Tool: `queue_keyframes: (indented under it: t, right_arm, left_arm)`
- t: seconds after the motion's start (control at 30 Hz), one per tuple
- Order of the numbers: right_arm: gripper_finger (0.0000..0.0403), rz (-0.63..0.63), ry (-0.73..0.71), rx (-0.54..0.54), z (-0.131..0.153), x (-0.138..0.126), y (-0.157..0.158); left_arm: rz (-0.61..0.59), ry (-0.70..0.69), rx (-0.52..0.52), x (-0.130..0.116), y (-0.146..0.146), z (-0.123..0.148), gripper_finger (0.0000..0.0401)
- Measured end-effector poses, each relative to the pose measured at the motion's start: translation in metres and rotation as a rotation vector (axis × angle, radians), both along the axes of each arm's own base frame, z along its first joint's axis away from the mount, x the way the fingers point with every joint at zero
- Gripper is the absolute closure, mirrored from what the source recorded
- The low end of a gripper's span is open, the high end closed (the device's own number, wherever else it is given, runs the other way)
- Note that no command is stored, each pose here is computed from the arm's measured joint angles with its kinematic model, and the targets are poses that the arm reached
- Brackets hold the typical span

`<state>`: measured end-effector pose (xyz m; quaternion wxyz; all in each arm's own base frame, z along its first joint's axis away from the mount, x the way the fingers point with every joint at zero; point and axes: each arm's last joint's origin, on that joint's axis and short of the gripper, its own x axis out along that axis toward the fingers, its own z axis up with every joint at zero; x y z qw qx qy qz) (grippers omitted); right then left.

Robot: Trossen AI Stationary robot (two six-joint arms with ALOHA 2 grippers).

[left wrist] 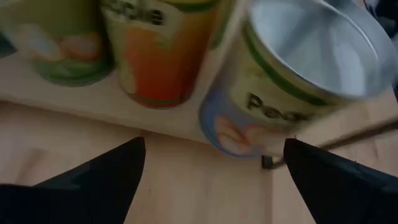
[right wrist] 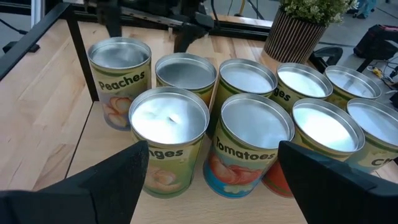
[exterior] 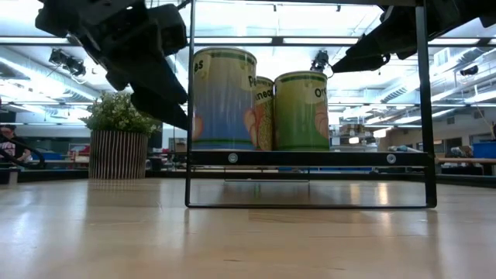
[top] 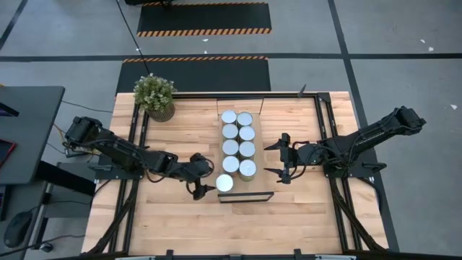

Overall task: Pick and place cans onto a shelf
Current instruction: Put the canned peaches on the shelf, then return to Home Position

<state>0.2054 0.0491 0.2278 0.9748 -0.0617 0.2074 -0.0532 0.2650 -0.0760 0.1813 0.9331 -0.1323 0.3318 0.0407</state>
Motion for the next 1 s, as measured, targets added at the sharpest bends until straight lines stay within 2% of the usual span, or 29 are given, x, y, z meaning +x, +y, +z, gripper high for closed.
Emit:
queue_keyframes:
  t: [0.2,0.6,0.73,0.9,1.0]
  right_arm:
    - [0.0037,0.0,-0.003,0.001,0.0,0.0,0.0]
    - [0.0037,0.0,-0.002,0.0,0.0,0.0,0.0]
    - [0.0037,0.0,0.011,-0.002,-0.001,0.0,0.0]
    - [0.0037,0.011,0.078,0.003,-0.007,-0.004,-0.001]
    - [0.0037,0.03,0.072,0.015,-0.007,-0.006,0.0]
  left_arm:
    - [0.087,-0.042,-0.001,0.005,0.003,0.0,0.0014]
    - [0.089,-0.08,-0.011,0.008,0.002,0.001,0.0014]
    - [0.047,-0.079,0.031,0.008,0.002,0.002,0.0014]
    - [0.025,-0.1,0.075,-0.001,0.01,0.018,0.0014]
    - [0.033,-0.16,0.1,-0.009,0.017,0.036,0.0014]
